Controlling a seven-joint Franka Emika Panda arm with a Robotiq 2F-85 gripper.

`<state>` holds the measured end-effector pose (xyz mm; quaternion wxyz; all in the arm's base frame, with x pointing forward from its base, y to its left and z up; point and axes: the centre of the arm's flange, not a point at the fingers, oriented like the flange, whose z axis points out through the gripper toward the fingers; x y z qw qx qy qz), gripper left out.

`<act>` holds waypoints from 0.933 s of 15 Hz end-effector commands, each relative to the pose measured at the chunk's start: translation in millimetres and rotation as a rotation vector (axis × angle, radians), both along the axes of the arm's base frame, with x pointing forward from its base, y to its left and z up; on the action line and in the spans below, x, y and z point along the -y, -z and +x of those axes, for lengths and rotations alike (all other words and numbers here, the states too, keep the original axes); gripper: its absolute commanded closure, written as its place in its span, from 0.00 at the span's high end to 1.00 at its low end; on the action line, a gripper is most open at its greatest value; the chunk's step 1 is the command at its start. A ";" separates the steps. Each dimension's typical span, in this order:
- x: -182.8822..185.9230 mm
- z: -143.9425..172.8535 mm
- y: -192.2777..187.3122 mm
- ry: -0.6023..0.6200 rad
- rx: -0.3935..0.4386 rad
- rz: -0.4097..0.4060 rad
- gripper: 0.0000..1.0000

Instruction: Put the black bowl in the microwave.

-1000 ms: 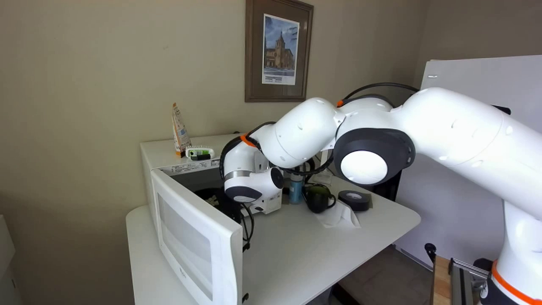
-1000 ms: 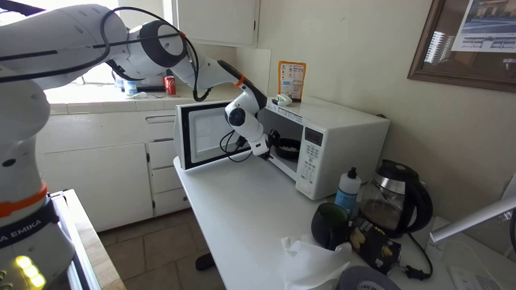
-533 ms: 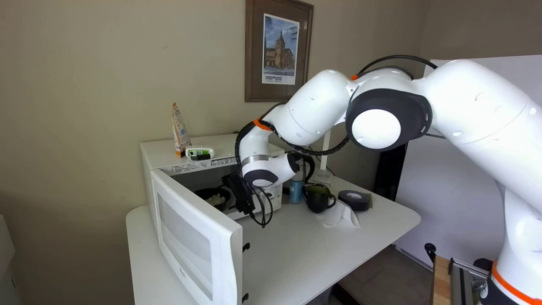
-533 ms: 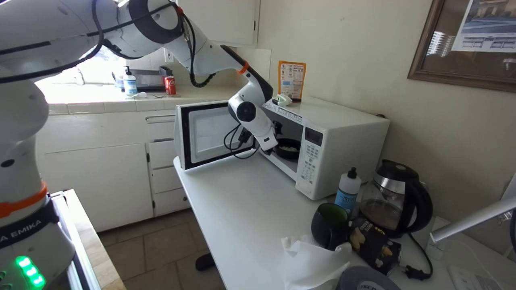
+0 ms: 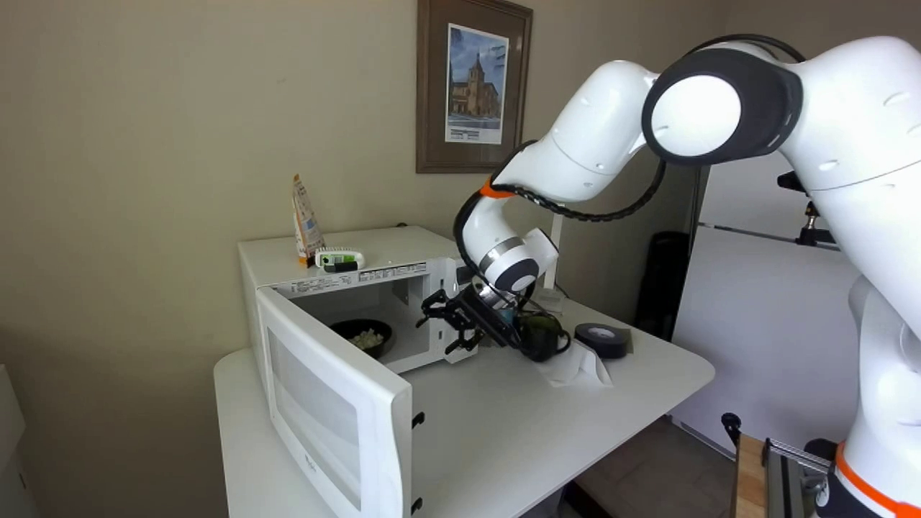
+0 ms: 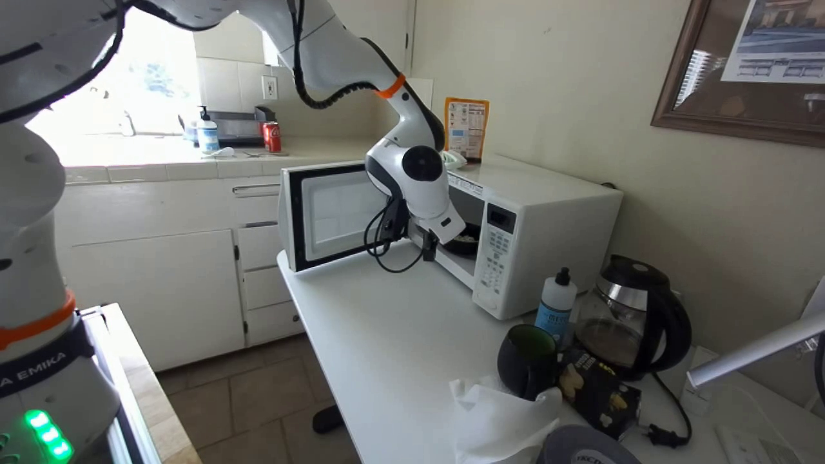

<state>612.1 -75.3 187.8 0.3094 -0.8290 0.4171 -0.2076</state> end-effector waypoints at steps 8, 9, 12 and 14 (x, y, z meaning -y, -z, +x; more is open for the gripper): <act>26.6 -79.4 -36.1 -0.226 -0.016 -0.010 1.00; 25.4 -79.6 -35.8 -0.229 -0.016 -0.010 1.00; 24.1 -80.5 -34.7 -0.232 -0.020 -0.010 1.00; 24.1 -80.9 -34.3 -0.233 -0.021 -0.011 1.00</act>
